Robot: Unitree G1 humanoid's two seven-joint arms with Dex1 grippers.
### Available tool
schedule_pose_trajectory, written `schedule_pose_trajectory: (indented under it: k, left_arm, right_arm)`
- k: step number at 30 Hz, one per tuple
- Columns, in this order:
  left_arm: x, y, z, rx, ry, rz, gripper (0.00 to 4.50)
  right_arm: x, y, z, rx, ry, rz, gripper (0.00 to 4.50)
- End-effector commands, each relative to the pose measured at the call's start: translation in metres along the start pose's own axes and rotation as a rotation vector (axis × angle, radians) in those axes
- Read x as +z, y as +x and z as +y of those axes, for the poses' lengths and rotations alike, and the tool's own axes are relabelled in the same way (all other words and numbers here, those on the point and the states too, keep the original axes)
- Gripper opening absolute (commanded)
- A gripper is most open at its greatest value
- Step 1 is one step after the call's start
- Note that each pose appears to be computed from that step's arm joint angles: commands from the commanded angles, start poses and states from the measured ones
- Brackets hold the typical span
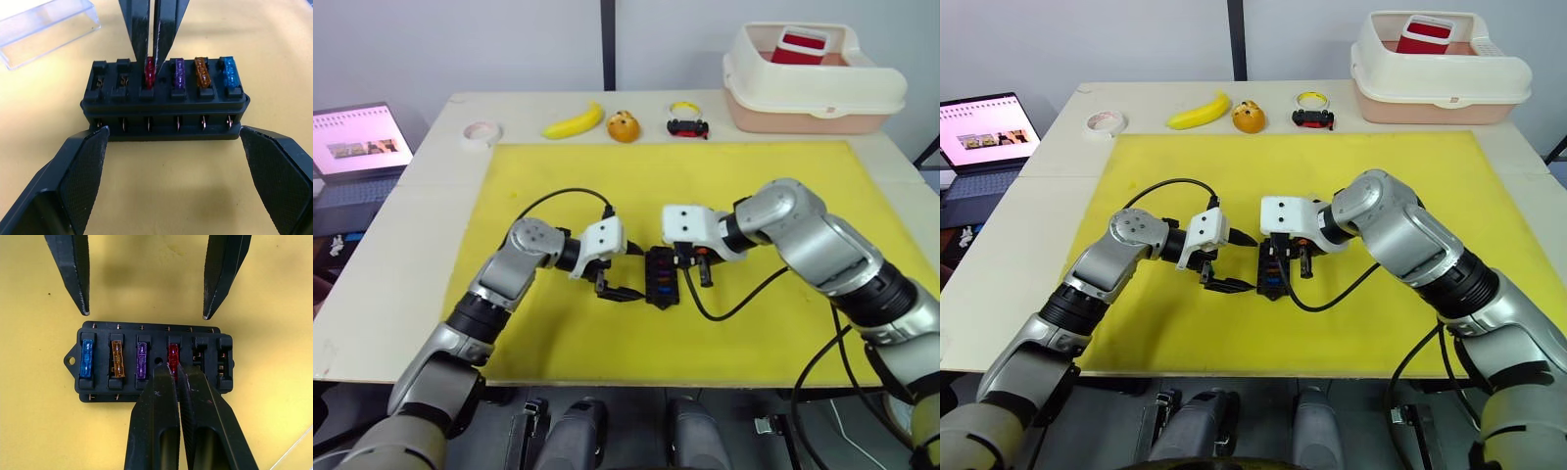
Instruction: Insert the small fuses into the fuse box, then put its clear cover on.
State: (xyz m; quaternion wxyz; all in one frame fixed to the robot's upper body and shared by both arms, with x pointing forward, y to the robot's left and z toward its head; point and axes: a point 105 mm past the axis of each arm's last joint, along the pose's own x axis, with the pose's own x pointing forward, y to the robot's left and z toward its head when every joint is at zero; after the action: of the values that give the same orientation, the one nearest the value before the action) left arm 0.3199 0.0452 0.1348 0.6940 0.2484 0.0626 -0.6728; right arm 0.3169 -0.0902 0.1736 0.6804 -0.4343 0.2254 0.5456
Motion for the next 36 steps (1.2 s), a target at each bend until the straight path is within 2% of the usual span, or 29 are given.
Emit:
schedule_pose_trajectory:
  k: [1,9,13,22,30,32,34,36]
  left_arm:
    - [0.006,0.000,-0.002,0.000,0.020,-0.012,4.46]
    - [0.005,0.000,-0.002,0.000,0.019,-0.007,4.46]
    - [0.005,0.000,-0.003,-0.003,0.019,-0.005,4.50]
    - [0.000,-0.002,-0.002,0.001,0.017,0.000,4.50]
    - [-0.006,-0.008,-0.001,0.017,0.000,0.003,4.50]
    - [-0.006,-0.009,-0.001,0.020,-0.007,0.001,4.50]
    - [-0.006,-0.009,0.000,0.021,-0.010,0.000,4.50]
    - [-0.005,-0.009,0.001,0.022,-0.015,-0.005,4.50]
  right_arm:
    - [0.008,-0.006,-0.007,-0.031,-0.029,-0.003,0.00]
    - [0.010,-0.008,-0.009,-0.038,-0.032,-0.008,0.00]
    - [0.013,-0.011,-0.010,-0.047,-0.028,-0.022,1.42]
    - [0.019,-0.019,-0.012,-0.072,-0.022,-0.048,1.42]
    - [0.025,-0.036,-0.012,-0.095,0.005,-0.138,1.42]
    - [0.026,-0.036,-0.008,-0.097,0.011,-0.178,0.89]
    - [0.023,-0.033,-0.006,-0.112,-0.002,-0.202,0.13]
    - [0.020,-0.029,0.000,-0.111,-0.007,-0.241,0.05]
